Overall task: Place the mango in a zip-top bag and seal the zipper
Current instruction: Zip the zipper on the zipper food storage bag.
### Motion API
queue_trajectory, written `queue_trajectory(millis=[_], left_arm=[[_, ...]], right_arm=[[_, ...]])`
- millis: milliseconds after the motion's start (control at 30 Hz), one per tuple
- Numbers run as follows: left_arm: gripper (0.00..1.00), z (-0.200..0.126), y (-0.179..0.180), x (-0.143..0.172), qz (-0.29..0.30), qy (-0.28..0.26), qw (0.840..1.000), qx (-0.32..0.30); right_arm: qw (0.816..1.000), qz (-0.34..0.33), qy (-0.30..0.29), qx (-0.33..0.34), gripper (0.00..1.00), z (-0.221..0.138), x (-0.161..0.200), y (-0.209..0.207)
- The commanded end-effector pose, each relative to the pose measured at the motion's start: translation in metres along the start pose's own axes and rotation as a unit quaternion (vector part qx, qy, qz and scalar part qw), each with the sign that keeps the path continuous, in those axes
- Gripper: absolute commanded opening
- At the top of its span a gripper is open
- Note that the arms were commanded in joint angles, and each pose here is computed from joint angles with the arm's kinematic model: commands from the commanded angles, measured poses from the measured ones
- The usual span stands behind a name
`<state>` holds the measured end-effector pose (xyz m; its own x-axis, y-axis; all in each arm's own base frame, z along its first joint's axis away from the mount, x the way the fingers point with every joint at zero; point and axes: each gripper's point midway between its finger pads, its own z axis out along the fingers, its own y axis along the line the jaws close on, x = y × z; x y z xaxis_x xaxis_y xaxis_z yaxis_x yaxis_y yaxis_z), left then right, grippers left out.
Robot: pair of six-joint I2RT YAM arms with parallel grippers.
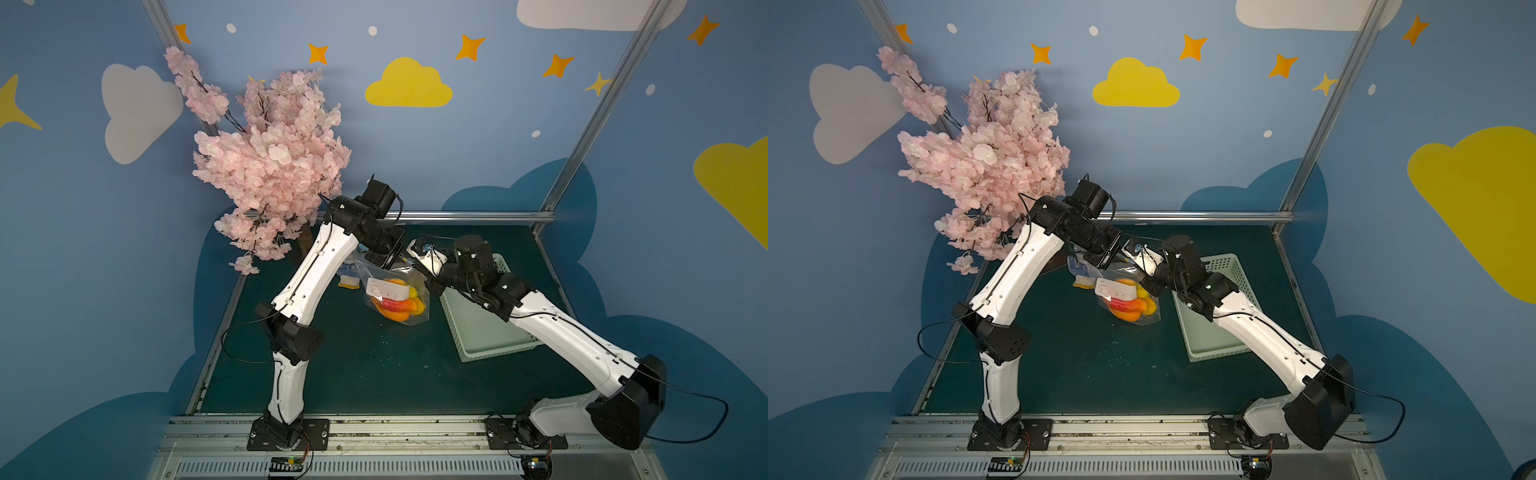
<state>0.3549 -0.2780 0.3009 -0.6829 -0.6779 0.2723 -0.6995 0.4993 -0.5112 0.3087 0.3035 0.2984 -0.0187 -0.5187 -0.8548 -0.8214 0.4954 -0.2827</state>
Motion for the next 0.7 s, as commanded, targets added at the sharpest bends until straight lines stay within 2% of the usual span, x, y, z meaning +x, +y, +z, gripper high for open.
queue_trajectory(millis=[0,400,667], left_arm=[[0.03,-0.018,0.012,-0.031,-0.003,-0.057,0.998,-0.008],[0.03,-0.039,0.035,-0.077,-0.014,-0.13,0.991,-0.035],[0.03,-0.052,0.045,-0.1,-0.03,-0.165,0.985,-0.03]], right_arm=[[1.0,-0.005,-0.016,0.021,0.0,-0.024,-0.008,-0.006],[1.0,-0.002,-0.015,0.023,0.0,-0.053,-0.004,0.0],[1.0,0.001,-0.012,0.012,0.0,-0.07,0.0,0.009]])
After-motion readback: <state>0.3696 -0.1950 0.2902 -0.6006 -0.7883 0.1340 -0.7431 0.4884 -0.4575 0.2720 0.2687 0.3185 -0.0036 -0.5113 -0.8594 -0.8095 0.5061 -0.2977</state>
